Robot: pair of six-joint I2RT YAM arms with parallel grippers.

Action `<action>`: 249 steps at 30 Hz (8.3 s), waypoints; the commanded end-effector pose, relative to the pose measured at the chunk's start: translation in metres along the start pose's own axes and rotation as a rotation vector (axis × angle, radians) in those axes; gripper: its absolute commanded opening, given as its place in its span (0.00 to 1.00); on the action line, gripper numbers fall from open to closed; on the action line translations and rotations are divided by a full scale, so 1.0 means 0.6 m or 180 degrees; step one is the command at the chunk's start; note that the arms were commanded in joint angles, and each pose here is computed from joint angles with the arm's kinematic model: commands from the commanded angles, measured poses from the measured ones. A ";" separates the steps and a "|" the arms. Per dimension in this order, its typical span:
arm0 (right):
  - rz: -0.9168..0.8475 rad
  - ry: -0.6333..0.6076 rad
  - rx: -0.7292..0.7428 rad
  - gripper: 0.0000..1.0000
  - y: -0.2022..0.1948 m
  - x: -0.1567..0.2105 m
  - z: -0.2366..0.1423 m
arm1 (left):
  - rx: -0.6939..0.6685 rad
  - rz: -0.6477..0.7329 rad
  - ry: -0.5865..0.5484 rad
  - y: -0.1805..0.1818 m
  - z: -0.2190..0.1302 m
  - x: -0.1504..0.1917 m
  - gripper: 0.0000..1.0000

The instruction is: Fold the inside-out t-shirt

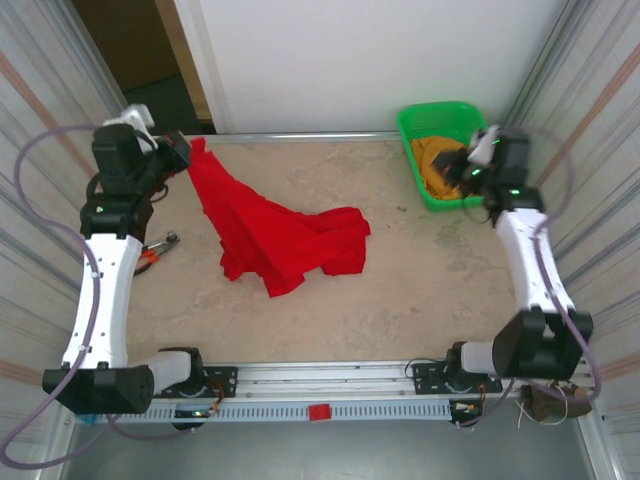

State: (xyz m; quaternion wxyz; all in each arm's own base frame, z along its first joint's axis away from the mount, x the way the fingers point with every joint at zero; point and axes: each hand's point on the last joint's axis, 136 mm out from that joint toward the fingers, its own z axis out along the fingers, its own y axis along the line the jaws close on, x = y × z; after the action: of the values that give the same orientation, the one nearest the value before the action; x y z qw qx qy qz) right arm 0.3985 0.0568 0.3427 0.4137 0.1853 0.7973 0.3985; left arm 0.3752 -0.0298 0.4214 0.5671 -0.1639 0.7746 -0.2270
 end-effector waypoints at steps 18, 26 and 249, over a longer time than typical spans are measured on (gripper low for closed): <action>-0.0214 0.1849 0.0691 0.53 -0.108 0.463 0.170 | -0.0533 0.0070 0.0044 0.092 -0.026 0.082 0.00; -0.0375 0.2333 0.0811 0.54 -0.099 0.576 0.272 | -0.0906 0.0098 0.0139 0.155 -0.039 0.138 0.00; 0.0040 0.2038 0.1705 0.39 -0.268 0.604 0.069 | -0.1276 -0.0549 0.2243 0.264 0.505 0.472 0.63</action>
State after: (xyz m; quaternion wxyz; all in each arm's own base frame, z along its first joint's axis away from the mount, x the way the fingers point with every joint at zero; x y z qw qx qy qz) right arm 0.2393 0.1958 0.0228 0.0951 0.1125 0.9623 0.2287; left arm 0.5776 -0.0946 0.0432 0.2318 -0.2611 0.9184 -0.1859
